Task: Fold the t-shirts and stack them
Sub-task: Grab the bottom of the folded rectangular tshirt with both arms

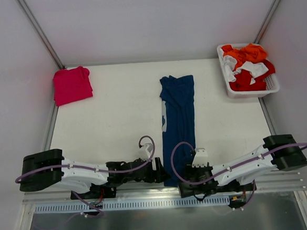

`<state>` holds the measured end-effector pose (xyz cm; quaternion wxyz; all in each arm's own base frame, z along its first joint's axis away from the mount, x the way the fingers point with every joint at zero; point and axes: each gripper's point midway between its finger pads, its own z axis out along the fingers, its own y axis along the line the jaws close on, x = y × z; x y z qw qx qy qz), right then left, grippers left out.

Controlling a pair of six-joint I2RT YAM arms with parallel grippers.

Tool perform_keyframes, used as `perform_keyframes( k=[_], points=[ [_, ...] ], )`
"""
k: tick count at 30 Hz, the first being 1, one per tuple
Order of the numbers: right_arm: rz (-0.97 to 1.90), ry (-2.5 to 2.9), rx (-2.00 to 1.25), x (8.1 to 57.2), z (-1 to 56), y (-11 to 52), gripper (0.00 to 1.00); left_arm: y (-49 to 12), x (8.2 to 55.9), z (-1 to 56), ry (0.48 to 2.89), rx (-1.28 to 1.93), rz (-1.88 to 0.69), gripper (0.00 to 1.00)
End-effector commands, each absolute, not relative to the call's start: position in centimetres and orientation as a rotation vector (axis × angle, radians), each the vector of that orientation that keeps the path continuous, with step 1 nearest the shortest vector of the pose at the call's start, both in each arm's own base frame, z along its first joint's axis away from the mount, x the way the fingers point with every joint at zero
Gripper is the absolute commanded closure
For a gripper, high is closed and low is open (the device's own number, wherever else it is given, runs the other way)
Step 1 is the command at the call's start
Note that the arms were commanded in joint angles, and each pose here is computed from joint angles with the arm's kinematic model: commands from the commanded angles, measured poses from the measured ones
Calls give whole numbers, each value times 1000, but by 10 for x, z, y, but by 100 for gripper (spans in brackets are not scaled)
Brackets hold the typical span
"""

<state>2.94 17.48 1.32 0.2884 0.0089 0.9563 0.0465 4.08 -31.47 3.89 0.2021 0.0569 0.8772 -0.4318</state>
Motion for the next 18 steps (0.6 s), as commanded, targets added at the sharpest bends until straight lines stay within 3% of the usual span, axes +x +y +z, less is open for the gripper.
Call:
perform_keyframes(
  k=[1,18],
  points=[
    [187,2551,79,30,7,189,42,-314,38,39,2502,157,-1144,26],
    [179,2556,59,28,8,193,43,-352,10,52,2505,226,-1338,26]
  ],
)
